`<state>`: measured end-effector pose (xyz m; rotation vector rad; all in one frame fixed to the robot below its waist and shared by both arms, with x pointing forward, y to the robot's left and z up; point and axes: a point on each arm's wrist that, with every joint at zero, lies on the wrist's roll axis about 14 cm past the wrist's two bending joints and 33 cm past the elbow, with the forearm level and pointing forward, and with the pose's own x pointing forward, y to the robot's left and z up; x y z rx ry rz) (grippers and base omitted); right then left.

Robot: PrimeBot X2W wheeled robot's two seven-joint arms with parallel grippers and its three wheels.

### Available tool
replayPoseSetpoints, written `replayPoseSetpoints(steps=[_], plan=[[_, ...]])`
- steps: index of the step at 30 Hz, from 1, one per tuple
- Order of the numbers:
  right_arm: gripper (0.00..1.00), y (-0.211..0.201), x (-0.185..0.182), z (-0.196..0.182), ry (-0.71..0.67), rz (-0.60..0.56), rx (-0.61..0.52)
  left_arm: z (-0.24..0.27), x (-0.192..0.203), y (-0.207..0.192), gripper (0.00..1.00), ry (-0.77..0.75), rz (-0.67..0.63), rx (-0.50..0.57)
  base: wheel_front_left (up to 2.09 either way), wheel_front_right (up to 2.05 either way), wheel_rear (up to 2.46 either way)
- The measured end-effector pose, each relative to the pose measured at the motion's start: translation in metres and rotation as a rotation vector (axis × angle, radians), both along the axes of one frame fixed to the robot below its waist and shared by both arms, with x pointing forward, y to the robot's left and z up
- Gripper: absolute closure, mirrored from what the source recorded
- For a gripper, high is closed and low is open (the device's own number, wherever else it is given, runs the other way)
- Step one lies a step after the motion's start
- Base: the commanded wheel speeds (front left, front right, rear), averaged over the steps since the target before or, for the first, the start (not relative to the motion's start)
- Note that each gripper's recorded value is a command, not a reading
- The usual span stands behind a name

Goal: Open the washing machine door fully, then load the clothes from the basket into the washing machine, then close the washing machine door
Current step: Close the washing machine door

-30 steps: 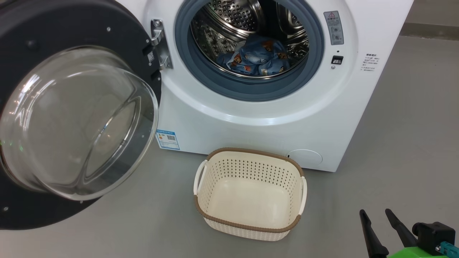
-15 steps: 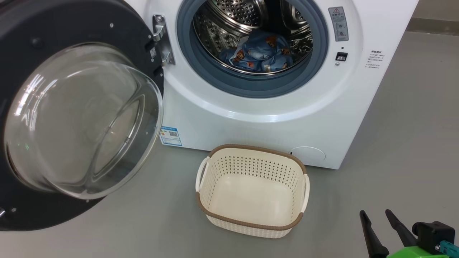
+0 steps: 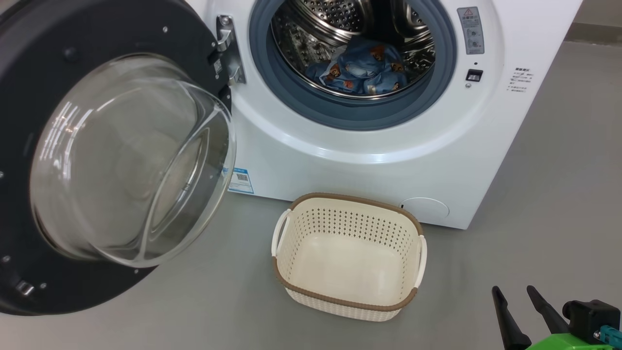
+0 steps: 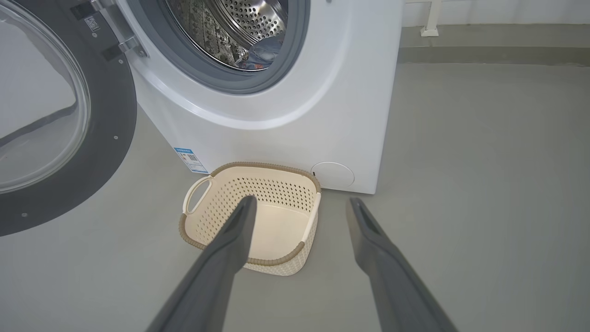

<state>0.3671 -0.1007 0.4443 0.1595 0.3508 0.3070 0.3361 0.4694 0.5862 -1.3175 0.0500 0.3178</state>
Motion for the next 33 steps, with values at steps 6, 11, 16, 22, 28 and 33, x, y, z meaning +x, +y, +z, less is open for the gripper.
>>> replayPoseSetpoints(steps=[6, 11, 16, 22, 28, 33], plan=[[0.00, 0.006, 0.002, -0.004, 0.017, 0.018, 0.000, 0.000, 0.001, -0.016, 1.00, -0.008, -0.086, -0.031, 0.00, 0.00, 0.00], [0.00, 0.011, 0.003, -0.005, 0.022, 0.034, 0.000, -0.002, -0.001, -0.031, 1.00, -0.027, -0.160, -0.079, 0.00, 0.00, 0.00], [0.00, 0.015, 0.004, -0.008, 0.035, 0.046, -0.001, -0.002, -0.003, -0.044, 1.00, -0.047, -0.218, -0.100, 0.00, 0.00, 0.00], [0.00, 0.018, 0.005, -0.010, 0.040, 0.056, -0.001, 0.001, -0.006, -0.063, 1.00, -0.075, -0.287, -0.127, 0.00, 0.00, 0.00], [0.00, 0.022, 0.004, -0.009, 0.037, 0.063, 0.004, 0.004, -0.008, -0.085, 1.00, -0.106, -0.368, -0.129, 0.00, 0.00, 0.00], [0.00, 0.023, 0.003, -0.007, 0.032, 0.065, 0.005, 0.009, -0.008, -0.109, 1.00, -0.138, -0.446, -0.125, 0.00, 0.00, 0.00]])
